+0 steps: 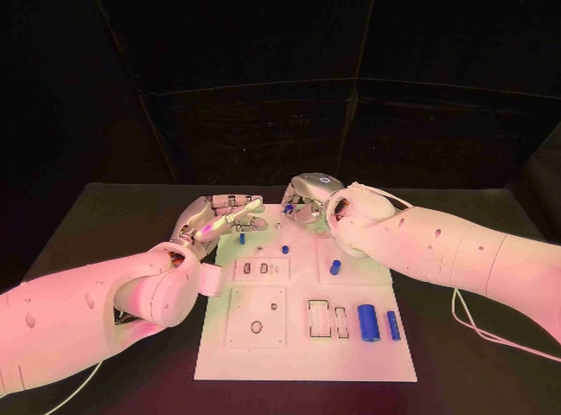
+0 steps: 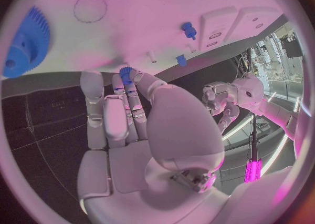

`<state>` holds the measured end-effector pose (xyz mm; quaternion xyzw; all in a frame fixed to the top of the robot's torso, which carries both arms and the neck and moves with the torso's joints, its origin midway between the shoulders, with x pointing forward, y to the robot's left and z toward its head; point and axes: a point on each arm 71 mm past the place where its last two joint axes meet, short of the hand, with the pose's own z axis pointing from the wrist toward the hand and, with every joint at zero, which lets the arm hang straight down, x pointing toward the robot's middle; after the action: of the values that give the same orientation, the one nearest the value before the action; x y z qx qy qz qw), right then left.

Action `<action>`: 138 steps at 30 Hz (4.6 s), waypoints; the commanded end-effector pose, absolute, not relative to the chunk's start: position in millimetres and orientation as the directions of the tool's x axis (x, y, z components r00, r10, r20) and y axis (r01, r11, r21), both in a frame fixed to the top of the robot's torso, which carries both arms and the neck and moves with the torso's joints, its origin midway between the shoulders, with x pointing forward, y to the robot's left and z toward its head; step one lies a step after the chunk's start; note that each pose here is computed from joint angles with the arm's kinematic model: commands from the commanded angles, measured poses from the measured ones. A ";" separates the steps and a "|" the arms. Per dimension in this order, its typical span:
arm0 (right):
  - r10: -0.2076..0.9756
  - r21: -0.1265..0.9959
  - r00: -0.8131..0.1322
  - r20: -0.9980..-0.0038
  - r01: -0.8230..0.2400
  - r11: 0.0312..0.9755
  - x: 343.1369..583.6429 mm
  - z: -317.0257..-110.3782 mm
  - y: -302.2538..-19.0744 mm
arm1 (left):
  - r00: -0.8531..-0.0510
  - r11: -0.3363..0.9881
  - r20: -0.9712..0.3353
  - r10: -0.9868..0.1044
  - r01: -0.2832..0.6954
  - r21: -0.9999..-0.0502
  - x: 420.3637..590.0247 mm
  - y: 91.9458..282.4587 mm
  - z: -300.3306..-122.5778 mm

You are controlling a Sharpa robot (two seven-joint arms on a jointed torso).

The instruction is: Assemble the parts on the task board

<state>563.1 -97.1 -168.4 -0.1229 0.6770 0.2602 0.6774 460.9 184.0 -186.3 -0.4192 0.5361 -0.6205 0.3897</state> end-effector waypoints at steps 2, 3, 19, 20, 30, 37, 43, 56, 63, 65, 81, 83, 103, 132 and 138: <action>0.178 0.184 -0.062 -0.982 -0.524 0.832 564.0 -168.1 -94.5 | -0.358 -0.129 0.106 -0.928 0.039 -0.991 460.9 182.6 -184.5; 0.177 0.183 -0.062 -0.982 -0.524 0.832 564.2 -168.1 -94.3 | -0.358 -0.129 0.106 -0.928 0.039 -0.991 461.0 182.6 -184.5; 0.164 0.175 -0.067 -0.984 -0.526 0.832 565.1 -169.2 -89.8 | -0.357 -0.127 0.105 -0.928 0.038 -0.991 462.0 183.3 -184.6; 0.162 0.175 -0.071 -0.984 -0.525 0.833 565.4 -169.7 -89.6 | -0.357 -0.127 0.105 -0.928 0.038 -0.991 462.0 183.3 -184.6; 0.147 0.172 -0.089 -0.985 -0.513 0.841 566.7 -171.7 -88.6 | -0.358 -0.127 0.105 -0.928 0.038 -0.991 462.4 183.2 -184.1; 0.175 0.174 -0.045 -0.984 -0.502 0.847 566.6 -167.9 -92.2 | -0.357 -0.126 0.104 -0.928 0.037 -0.991 463.1 184.2 -183.8; 0.209 0.182 -0.002 -0.978 -0.498 0.848 560.5 -162.2 -105.1 | -0.354 -0.123 0.103 -0.930 0.035 -0.992 463.6 186.0 -183.9; 0.395 0.407 -0.107 -0.913 -0.330 0.852 536.1 -156.8 -185.7 | -0.352 -0.121 0.102 -0.931 0.032 -0.992 464.2 189.6 -184.0; 0.403 0.442 -0.200 -0.893 -0.221 0.869 536.8 -164.7 -218.0 | -0.355 -0.121 0.103 -0.929 0.030 -0.992 464.9 189.7 -184.4; 0.386 0.431 -0.224 -0.895 -0.204 0.879 538.3 -167.5 -222.3 | -0.354 -0.121 0.103 -0.929 0.029 -0.992 465.2 189.7 -184.6; 0.307 0.344 -0.193 -0.932 -0.200 0.918 545.0 -169.5 -215.2 | -0.352 -0.118 0.101 -0.931 0.029 -0.993 468.0 189.9 -186.0; 0.308 0.343 -0.188 -0.932 -0.196 0.918 545.5 -169.4 -214.9 | -0.352 -0.118 0.101 -0.931 0.029 -0.993 468.4 190.0 -186.2; 0.252 0.299 -0.240 -0.938 -0.189 0.935 546.0 -174.3 -210.4 | -0.353 -0.118 0.101 -0.930 0.025 -0.993 469.3 190.4 -186.9; 0.170 0.184 -0.076 -0.982 -0.238 0.954 547.1 -164.3 -195.9 | -0.368 -0.123 0.109 -0.923 0.017 -0.992 468.9 189.7 -187.1; 0.163 0.173 -0.060 -0.985 -0.255 0.951 545.8 -162.9 -193.4 | -0.370 -0.124 0.110 -0.922 0.016 -0.992 468.7 190.1 -187.1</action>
<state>546.5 -194.9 -165.8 -0.0201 0.7254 0.1572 0.6698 469.1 191.5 -188.7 -0.4215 0.5443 -0.6164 0.3822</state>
